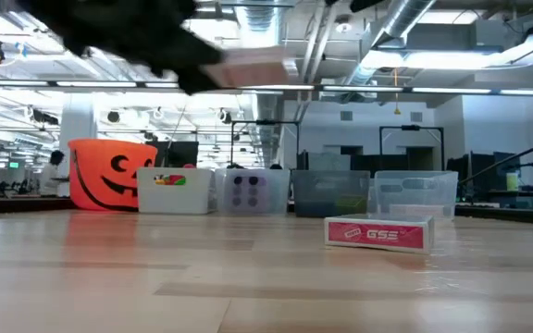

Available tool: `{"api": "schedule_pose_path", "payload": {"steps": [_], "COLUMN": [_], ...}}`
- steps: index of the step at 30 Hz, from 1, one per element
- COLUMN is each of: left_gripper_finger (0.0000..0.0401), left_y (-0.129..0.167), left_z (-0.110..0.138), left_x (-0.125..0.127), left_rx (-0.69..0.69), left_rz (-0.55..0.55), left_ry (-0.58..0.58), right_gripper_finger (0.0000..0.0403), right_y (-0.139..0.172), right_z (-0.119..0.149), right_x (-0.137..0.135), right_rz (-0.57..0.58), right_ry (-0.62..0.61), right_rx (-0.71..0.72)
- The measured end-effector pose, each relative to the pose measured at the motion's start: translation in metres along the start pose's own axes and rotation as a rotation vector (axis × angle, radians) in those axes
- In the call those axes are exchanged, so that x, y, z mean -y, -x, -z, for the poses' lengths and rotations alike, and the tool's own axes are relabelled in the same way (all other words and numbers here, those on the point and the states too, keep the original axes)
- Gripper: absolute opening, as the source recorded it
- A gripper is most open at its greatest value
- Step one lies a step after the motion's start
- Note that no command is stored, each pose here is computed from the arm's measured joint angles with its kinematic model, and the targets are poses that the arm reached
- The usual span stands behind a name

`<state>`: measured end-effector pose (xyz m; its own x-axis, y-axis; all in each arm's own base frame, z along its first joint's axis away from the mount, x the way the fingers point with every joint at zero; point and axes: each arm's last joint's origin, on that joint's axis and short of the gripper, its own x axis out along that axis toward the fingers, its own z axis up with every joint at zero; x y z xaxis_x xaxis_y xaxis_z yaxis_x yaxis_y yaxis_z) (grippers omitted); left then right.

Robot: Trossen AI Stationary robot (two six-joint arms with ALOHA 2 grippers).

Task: Pick & Place Toys
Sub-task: Put the white deck of cards into the right transparent bin

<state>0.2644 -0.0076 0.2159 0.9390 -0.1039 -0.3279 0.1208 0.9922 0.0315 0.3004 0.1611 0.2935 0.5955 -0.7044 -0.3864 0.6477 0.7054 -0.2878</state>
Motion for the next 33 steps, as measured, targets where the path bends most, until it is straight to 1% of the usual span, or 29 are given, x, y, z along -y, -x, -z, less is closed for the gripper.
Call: {"api": "schedule_pose_path", "payload": {"steps": [2,4,5,8,10,11,12,14,17,20,23,26,30,33], "left_gripper_finger": [0.0299,0.0299,0.0299,0.0299,0.0299,0.0299,0.0299,0.0299,0.0299,0.0299,0.0299,0.0299,0.0299,0.0299], "left_y": [0.017,0.031,0.037,0.053,0.062,0.064,0.067,0.071,0.074,0.073,0.074,0.073,0.073,0.073], "left_z": [0.005,0.004,0.009,0.016,0.017,0.019,0.015,0.018,0.014,0.013,0.014,0.015,0.015,0.015], "left_x": [0.005,0.009,0.012,0.021,0.026,0.029,0.029,0.035,0.04,0.043,0.046,0.046,0.047,0.047], "left_rx": [0.004,0.06,0.057,0.105,0.155,0.162,0.208,0.228,0.282,0.287,0.282,0.269,0.27,0.268], "left_rz": [0.009,0.024,0.035,0.077,0.101,0.11,0.111,0.127,0.15,0.174,0.187,0.193,0.211,0.212], "left_ry": [0.03,0.063,0.082,0.123,0.135,0.144,0.15,0.149,0.143,0.135,0.131,0.128,0.107,0.107], "right_gripper_finger": [0.0255,0.0255,0.0255,0.0255,0.0255,0.0255,0.0255,0.0255,0.0255,0.0255,0.0255,0.0255,0.0255,0.0255], "right_y": [0.006,0.013,0.015,0.019,0.019,0.018,0.018,0.014,0.005,-0.006,-0.018,-0.031,-0.048,-0.059], "right_z": [0.008,0.015,0.02,0.033,0.038,0.039,0.04,0.04,0.037,0.033,0.032,0.033,0.029,0.026], "right_x": [-0.003,-0.009,-0.012,-0.023,-0.031,-0.034,-0.038,-0.045,-0.052,-0.053,-0.051,-0.047,-0.041,-0.037], "right_rz": [-0.011,-0.035,-0.046,-0.092,-0.131,-0.146,-0.17,-0.234,-0.33,-0.383,-0.395,-0.371,-0.335,-0.319], "right_ry": [-0.022,-0.03,-0.028,-0.05,-0.104,-0.114,-0.127,-0.163,-0.208,-0.256,-0.278,-0.314,-0.39,-0.412], "right_rx": [0.016,0.042,0.057,0.088,0.11,0.118,0.123,0.127,0.142,0.164,0.172,0.166,0.147,0.142]}}
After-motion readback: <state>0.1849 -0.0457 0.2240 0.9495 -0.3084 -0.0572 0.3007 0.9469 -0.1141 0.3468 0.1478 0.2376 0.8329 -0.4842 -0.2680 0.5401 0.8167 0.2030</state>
